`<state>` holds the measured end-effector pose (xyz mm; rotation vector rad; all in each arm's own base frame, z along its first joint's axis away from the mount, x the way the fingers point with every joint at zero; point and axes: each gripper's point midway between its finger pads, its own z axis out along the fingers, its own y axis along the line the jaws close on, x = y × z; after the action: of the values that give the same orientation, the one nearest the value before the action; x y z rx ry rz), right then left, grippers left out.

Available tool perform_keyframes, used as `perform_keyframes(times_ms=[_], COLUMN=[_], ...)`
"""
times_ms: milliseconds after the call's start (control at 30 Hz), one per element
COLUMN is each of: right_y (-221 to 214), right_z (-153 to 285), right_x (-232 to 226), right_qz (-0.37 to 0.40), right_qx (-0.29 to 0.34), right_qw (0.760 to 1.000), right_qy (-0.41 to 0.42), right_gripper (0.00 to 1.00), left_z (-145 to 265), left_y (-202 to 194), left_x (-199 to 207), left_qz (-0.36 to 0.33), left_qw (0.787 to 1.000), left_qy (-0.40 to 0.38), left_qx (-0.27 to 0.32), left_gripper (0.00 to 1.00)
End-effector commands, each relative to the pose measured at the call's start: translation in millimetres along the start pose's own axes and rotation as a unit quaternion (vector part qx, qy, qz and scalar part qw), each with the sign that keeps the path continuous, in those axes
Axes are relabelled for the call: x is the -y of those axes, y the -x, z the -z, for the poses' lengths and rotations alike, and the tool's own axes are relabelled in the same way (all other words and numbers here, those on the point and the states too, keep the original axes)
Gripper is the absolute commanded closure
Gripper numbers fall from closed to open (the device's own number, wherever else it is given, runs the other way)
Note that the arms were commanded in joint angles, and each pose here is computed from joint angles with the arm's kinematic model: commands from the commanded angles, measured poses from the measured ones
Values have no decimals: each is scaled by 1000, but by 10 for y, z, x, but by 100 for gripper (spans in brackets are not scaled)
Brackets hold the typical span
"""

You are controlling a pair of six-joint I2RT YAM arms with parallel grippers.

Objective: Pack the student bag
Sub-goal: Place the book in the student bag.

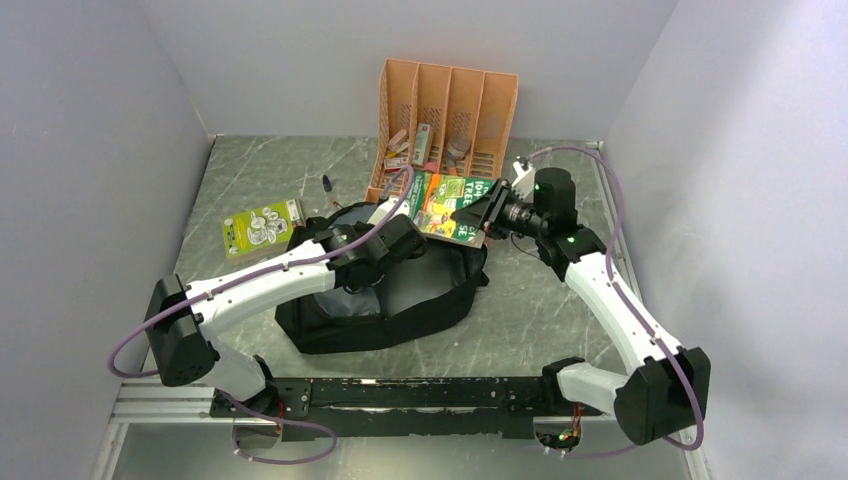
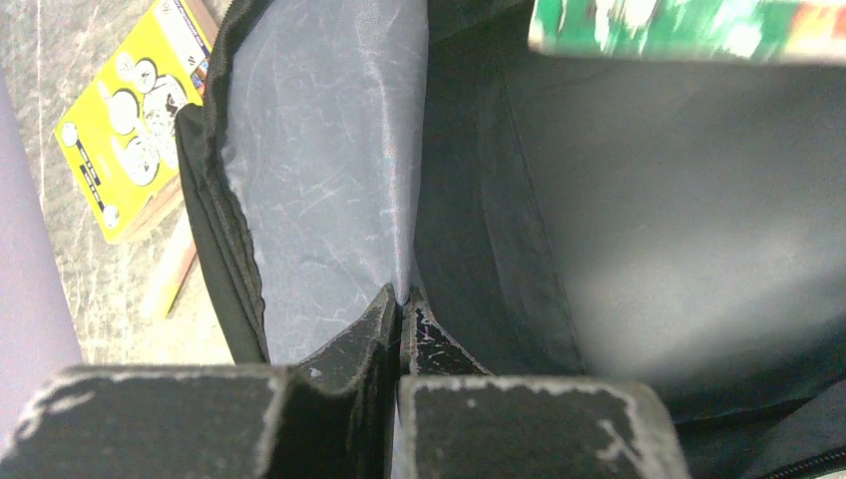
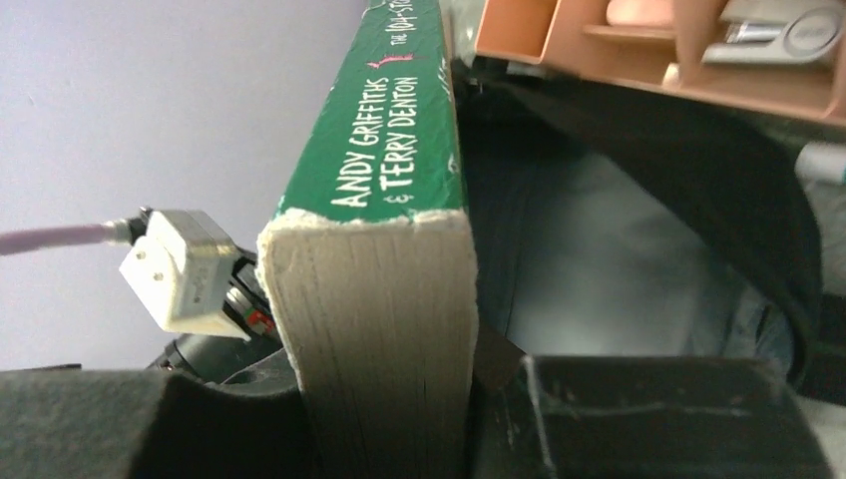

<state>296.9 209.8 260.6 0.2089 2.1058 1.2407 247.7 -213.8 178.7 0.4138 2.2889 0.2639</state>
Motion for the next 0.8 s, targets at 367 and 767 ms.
perform_keyframes(times_ms=[367,767], right_y=[-590,-1066], right_z=[-235,-663], right_x=[-40,-392], right_qz=[44,31], right_qx=[-162,-221], right_qw=[986,972], right_qy=[-9,74], right_gripper=[100,100], left_z=[63,181], left_y=[279,420], left_x=[69,32], left_qz=[23,36], left_qw=[998,996], left_qy=[-32,-46], left_qx=[45,69], left_gripper=[95,95])
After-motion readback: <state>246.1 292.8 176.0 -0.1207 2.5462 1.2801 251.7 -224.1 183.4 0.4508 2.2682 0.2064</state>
